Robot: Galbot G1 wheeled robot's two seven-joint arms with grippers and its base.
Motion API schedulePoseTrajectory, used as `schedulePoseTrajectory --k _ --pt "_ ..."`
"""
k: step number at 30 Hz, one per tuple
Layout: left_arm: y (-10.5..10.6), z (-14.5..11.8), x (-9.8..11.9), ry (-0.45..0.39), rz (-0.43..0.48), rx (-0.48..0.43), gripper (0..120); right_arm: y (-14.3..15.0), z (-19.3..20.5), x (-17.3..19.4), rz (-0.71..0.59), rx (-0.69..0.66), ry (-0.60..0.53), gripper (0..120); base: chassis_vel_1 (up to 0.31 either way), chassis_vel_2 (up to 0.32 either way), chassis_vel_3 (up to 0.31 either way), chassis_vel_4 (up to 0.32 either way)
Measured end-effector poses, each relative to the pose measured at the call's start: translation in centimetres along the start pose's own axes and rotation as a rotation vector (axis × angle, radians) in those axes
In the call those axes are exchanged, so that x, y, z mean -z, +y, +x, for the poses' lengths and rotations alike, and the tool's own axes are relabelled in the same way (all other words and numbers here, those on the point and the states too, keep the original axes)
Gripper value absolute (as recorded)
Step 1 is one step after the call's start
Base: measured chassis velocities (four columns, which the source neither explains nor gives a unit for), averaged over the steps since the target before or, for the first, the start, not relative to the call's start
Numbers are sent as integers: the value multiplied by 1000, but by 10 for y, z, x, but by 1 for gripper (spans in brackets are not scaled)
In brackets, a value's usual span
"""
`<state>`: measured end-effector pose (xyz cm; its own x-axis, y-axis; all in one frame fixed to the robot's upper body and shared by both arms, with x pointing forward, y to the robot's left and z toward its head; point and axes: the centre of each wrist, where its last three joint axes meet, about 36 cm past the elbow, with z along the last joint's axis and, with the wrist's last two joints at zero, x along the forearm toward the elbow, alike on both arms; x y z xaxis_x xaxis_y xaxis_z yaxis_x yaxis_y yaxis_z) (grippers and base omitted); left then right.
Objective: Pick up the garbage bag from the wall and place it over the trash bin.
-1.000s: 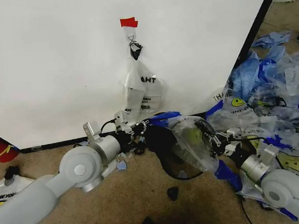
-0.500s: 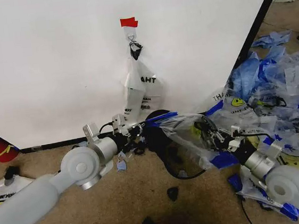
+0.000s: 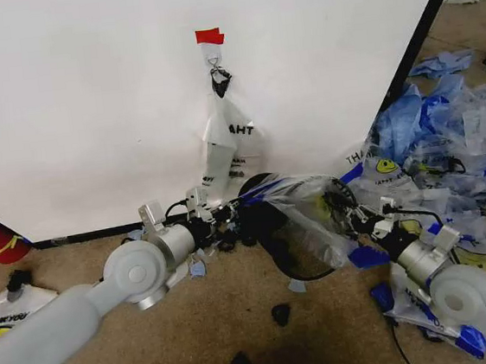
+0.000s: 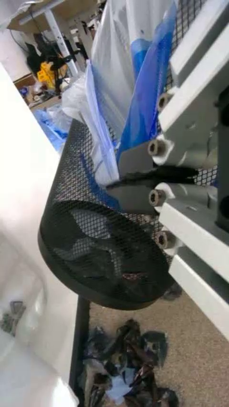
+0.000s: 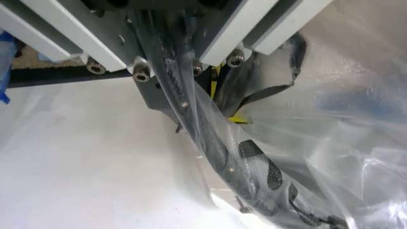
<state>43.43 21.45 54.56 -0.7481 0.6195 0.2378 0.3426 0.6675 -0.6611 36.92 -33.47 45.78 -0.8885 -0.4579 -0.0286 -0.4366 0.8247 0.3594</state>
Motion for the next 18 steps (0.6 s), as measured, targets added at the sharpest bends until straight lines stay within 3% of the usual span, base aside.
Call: schedulePoseTrajectory --k 4,6,8,14,18 --pt "-5 2 7 -19 29 -25 19 0 1 -4 31 1 14 0 0 0 0 0" --pt "-6 3 9 -23 35 -30 21 0 1 -5 35 2 17 0 0 0 0 0" --pt "-9 5 11 -32 50 -37 33 2 2 -11 45 7 28 0 0 0 0 0" --pt "-16 16 13 -43 70 -57 52 6 3 -19 56 18 44 0 0 0 0 0" --pt "-16 27 15 -15 62 -53 70 6 3 -19 60 16 49 0 0 0 0 0"
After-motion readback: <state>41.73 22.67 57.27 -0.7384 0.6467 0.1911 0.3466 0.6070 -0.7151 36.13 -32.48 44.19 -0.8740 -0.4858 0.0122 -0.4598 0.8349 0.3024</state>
